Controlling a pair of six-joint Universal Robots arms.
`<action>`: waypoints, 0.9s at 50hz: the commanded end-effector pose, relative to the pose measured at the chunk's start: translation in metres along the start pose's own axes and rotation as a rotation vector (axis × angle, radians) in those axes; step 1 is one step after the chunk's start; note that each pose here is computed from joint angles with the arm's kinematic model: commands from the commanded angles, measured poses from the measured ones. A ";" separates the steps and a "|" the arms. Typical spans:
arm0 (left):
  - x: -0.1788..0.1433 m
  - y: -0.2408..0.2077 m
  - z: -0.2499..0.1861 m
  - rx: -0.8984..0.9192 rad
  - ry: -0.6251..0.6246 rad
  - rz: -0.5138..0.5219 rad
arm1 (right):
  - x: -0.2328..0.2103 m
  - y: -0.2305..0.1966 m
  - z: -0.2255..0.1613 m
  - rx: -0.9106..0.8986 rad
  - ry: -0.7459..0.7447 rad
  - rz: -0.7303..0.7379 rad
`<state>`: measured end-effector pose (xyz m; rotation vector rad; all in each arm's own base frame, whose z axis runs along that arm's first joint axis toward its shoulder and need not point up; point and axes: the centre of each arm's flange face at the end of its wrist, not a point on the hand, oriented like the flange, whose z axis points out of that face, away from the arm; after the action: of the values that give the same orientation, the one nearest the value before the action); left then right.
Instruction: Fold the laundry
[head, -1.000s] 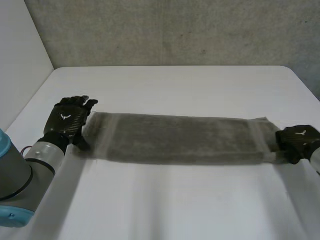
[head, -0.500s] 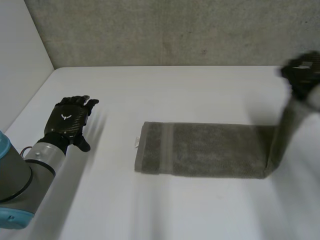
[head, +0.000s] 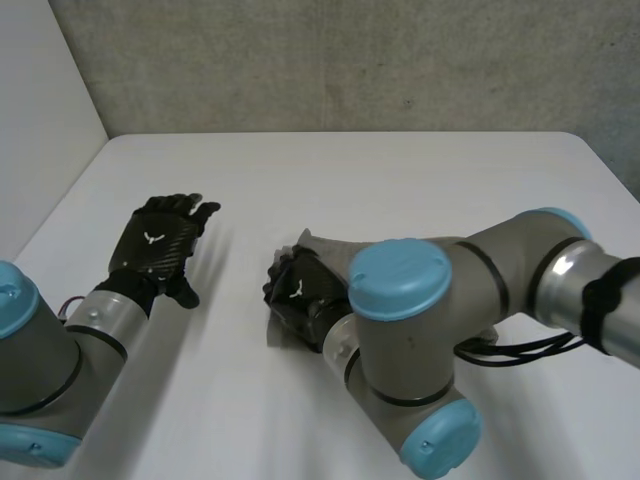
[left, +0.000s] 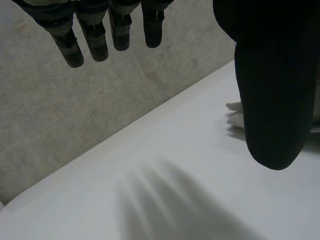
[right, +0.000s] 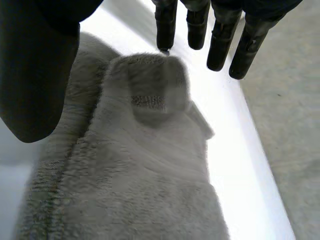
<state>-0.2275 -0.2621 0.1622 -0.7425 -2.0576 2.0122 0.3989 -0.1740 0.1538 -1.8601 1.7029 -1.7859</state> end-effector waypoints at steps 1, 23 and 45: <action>0.008 -0.005 0.002 0.035 0.022 0.008 | 0.050 -0.010 -0.030 0.066 0.148 0.146; 0.085 -0.016 0.011 0.097 0.226 0.022 | 0.095 0.152 -0.089 -0.297 0.220 0.511; 0.047 -0.046 0.006 0.145 0.102 -0.023 | 0.063 0.010 -0.032 0.086 0.156 0.052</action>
<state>-0.2920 -0.2386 0.1865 -0.8417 -1.8318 2.0114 0.2942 -0.2442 0.1920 -1.5502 1.9575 -2.0126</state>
